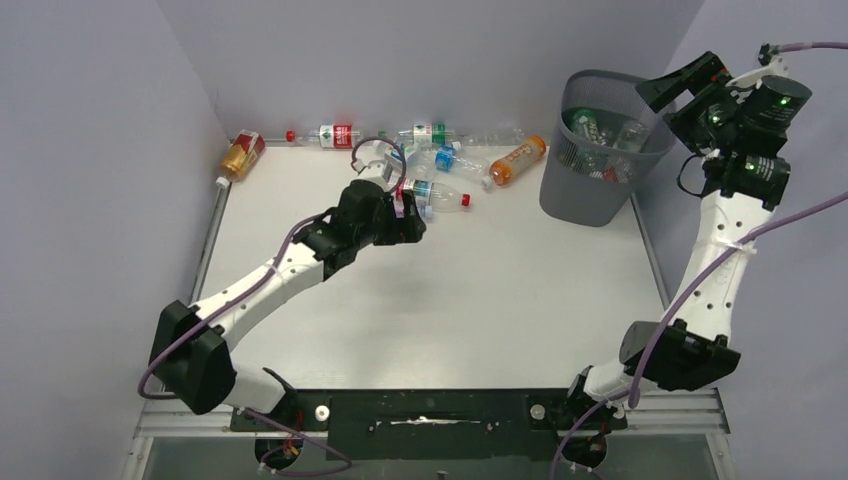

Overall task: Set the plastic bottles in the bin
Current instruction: Place the plastic bottle in the trash bin, then pick up the plastic bottle at the center of the board.

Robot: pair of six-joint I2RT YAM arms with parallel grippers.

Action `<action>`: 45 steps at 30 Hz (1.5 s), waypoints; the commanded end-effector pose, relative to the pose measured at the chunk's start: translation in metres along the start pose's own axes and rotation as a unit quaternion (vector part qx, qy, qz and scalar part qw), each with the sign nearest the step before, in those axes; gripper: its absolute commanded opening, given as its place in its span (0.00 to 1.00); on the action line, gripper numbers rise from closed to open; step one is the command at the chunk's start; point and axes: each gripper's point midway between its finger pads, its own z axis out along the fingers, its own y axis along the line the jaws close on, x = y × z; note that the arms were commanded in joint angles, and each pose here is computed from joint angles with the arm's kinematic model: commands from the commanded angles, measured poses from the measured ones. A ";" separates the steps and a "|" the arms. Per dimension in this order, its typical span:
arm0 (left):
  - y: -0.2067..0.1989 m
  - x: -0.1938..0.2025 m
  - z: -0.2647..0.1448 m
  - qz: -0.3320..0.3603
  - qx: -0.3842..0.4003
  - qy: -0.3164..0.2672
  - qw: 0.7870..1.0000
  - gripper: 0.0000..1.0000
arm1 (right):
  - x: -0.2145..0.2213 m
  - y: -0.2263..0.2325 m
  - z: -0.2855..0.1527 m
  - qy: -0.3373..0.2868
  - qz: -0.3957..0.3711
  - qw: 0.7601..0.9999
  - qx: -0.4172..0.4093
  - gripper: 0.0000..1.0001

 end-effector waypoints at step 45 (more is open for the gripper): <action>0.128 -0.043 0.175 0.034 0.049 -0.011 0.998 0.85 | 0.201 0.033 -0.091 0.158 -0.077 0.983 -0.043 0.98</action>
